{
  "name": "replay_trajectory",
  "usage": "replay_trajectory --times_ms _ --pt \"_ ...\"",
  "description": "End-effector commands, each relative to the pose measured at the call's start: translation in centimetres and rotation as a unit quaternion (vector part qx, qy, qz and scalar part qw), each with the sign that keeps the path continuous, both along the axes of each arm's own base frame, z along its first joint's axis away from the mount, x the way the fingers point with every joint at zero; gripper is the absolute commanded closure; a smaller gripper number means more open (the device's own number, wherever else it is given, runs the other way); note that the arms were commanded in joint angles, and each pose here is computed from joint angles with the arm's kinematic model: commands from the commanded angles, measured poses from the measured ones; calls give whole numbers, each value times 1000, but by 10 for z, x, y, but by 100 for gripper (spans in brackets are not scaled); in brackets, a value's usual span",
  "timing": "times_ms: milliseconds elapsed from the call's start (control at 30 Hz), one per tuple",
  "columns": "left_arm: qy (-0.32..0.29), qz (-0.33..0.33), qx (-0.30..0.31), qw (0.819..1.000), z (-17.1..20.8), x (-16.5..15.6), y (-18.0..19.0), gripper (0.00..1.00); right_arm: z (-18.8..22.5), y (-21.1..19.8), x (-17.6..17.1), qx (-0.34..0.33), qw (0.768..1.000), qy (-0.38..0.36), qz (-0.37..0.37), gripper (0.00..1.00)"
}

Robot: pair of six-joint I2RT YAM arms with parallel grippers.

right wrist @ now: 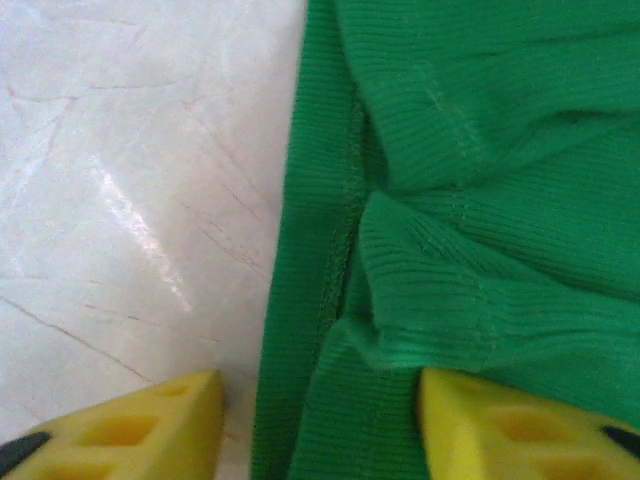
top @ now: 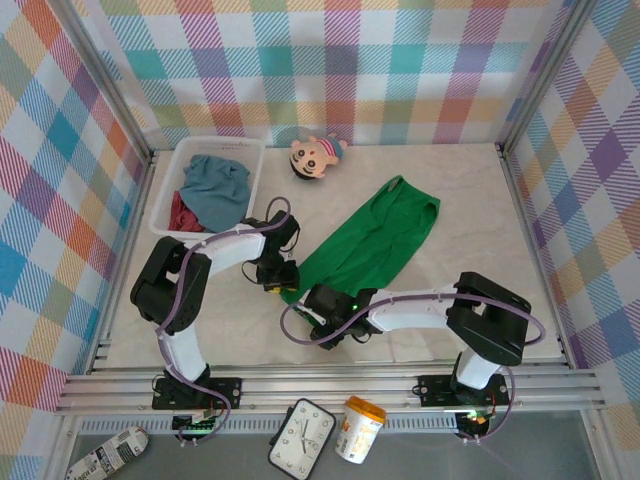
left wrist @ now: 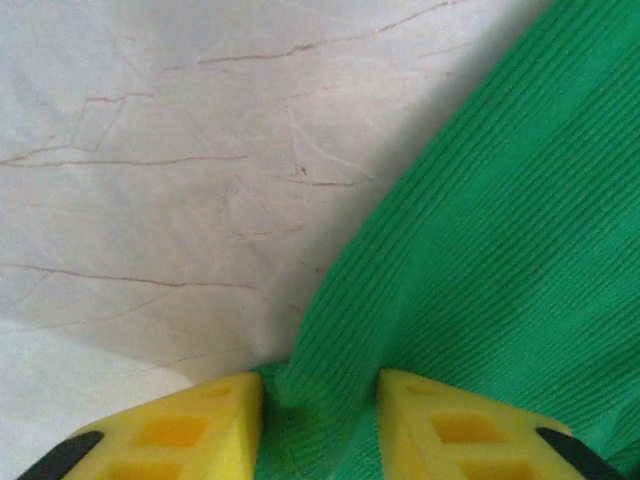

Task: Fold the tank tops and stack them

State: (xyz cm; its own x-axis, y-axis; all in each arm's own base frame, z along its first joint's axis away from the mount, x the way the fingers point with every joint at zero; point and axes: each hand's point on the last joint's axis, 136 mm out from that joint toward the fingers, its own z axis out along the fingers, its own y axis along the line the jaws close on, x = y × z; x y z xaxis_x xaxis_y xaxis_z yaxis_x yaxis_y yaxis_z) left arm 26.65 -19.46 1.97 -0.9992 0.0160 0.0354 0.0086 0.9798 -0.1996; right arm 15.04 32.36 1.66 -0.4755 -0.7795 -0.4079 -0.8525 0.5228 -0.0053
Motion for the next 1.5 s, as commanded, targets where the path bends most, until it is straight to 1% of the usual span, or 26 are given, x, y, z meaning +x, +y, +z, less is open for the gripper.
replay_trajectory --times_ms 0,67,133,167,267,333,400,500,567,633,667,767,867,1067,1200,1233,1400,1467 --pt "32 -2 23 999 -13 -14 11 81 -22 -14 -16 -49 998 29 26 61" --pt "26 -3 34 999 -7 -15 16 91 -18 -11 -21 -50 998 36 34 73" --pt "14 -3 47 999 4 -15 23 98 -11 -6 -26 -39 997 51 32 84" --pt "6 -2 52 999 12 -14 26 100 -5 -2 -28 -25 997 58 31 88" --pt "-16 3 47 999 37 -12 28 100 17 6 -32 10 997 67 27 92" --pt "-21 4 33 999 50 -9 22 100 30 5 -33 17 997 75 26 94" --pt "-30 7 20 999 63 -3 16 100 44 3 -28 28 996 80 17 95" --pt "-43 9 -4 999 82 14 1 100 67 -13 -16 58 993 100 -8 95" --pt "-51 8 -24 998 93 28 -13 100 75 -30 -11 58 988 142 -20 95" --pt "-61 8 -40 997 103 43 -27 100 82 -49 -1 52 985 164 -31 96" --pt "-67 8 -52 996 109 52 -37 100 87 -58 11 58 984 160 -45 96" --pt "-80 0 -57 995 117 76 -58 100 92 -78 34 64 985 144 -63 95" --pt "-77 -4 -66 995 111 98 -78 100 93 -96 53 55 986 136 -73 95" --pt "-85 -9 -76 993 100 139 -109 100 87 -125 93 64 984 118 -117 95" --pt "-109 -5 -87 990 100 165 -126 100 79 -139 117 71 982 110 -139 94" --pt "-114 0 -90 989 98 171 -130 97 76 -141 123 72 981 110 -143 94" --pt "-116 8 -94 989 76 190 -141 94 65 -149 148 79 978 110 -159 93" --pt "-117 13 -95 988 68 195 -144 93 59 -152 159 72 979 99 -162 92"
